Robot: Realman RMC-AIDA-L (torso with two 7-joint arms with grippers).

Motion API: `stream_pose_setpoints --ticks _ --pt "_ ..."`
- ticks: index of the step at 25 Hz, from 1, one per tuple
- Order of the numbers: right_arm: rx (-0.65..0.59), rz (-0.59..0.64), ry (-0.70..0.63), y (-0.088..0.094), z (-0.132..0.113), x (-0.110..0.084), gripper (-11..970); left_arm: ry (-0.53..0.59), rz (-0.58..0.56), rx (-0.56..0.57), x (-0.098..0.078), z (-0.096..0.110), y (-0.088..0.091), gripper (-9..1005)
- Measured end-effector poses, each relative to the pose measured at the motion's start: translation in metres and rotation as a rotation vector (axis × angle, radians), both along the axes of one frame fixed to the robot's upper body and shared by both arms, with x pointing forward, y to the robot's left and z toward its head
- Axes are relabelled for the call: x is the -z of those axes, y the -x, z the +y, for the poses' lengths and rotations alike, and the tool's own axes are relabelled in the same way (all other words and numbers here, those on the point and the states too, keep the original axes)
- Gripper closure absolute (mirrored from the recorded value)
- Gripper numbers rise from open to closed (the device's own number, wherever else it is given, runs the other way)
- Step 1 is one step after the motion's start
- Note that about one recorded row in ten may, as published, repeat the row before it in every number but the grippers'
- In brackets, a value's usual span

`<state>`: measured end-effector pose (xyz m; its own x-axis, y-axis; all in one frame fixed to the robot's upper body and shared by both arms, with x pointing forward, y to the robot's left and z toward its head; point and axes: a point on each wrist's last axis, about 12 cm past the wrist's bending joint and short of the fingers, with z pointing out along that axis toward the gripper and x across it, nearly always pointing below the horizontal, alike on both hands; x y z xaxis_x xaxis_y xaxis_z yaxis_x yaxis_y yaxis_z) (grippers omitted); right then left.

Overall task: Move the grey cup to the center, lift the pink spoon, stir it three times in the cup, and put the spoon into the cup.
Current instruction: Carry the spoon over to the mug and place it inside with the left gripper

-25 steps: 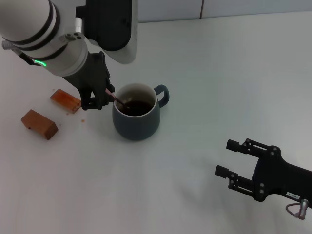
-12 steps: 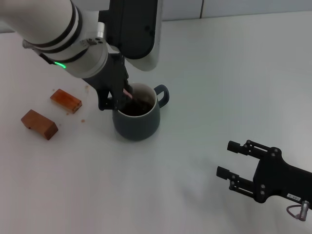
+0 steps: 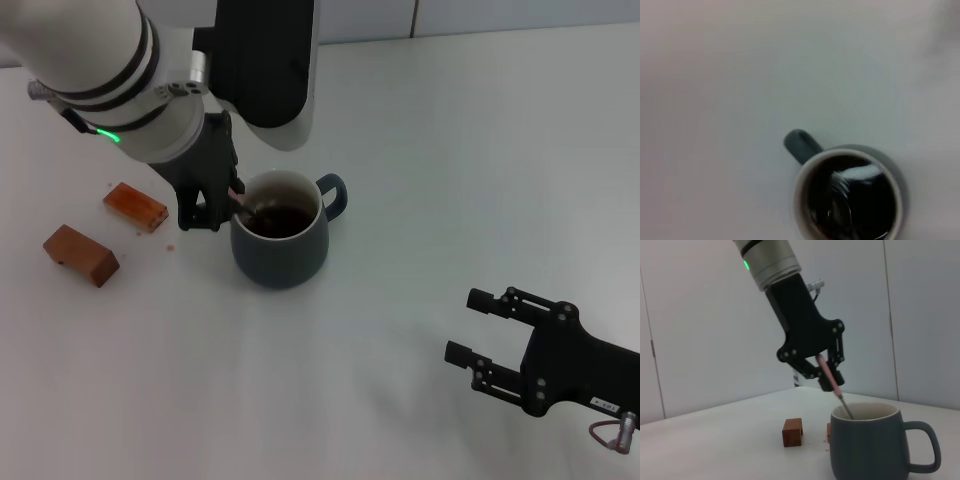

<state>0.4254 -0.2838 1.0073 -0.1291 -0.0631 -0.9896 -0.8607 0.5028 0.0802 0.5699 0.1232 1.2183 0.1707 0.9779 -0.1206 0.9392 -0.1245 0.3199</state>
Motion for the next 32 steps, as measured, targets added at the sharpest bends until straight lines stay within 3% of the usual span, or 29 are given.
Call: stream_pose_setpoints --ticks 9,19,32 --pt "-0.002 0.000 -0.001 -0.001 0.000 -0.001 279 0.066 0.031 0.076 -0.004 -0.010 0.007 847" --pt "-0.003 -0.001 -0.002 -0.002 0.000 -0.001 278 0.058 -0.044 0.033 -0.003 -0.005 -0.004 845" --pt "-0.004 -0.002 -0.003 -0.002 0.001 -0.001 278 0.051 0.038 0.035 -0.003 0.001 0.004 842"
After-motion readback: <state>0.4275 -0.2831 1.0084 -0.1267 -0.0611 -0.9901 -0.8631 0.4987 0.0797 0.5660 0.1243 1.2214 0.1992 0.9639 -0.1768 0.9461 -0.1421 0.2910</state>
